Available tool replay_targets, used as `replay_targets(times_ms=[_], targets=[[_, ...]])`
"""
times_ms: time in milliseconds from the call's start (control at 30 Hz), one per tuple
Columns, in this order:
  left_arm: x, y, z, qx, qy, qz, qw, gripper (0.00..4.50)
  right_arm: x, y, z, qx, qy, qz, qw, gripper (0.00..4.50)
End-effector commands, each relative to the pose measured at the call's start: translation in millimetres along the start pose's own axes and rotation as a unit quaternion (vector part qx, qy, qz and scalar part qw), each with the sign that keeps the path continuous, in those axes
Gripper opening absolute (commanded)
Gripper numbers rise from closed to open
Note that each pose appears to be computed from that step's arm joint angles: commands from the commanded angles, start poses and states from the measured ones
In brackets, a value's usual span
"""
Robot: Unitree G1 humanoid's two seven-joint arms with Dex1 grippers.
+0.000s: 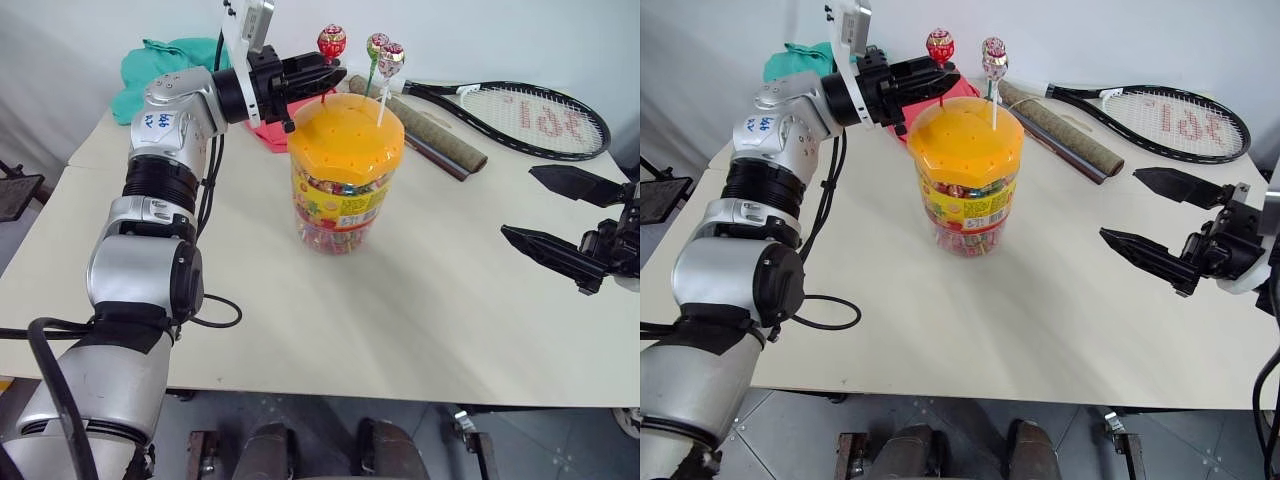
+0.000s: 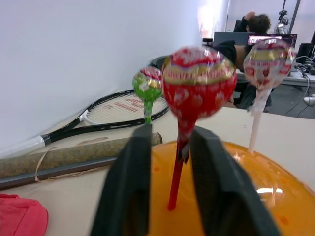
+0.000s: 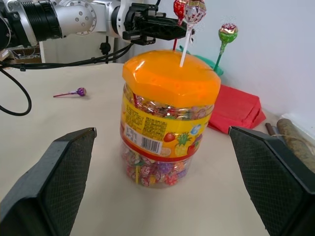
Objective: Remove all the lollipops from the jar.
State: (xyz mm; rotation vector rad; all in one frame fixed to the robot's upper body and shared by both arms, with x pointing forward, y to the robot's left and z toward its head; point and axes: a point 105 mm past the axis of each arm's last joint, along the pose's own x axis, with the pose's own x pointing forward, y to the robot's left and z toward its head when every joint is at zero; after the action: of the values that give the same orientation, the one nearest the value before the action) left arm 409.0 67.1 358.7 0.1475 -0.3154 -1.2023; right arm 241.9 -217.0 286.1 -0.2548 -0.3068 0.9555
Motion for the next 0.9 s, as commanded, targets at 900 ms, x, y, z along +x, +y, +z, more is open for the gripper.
replay_targets(times_ms=[900], targets=[[-189.0,12.9,-101.0,-0.159,0.461,0.307,0.817,0.02,30.0,-14.9,5.8,0.002,-0.022,0.08,0.997,4.5]])
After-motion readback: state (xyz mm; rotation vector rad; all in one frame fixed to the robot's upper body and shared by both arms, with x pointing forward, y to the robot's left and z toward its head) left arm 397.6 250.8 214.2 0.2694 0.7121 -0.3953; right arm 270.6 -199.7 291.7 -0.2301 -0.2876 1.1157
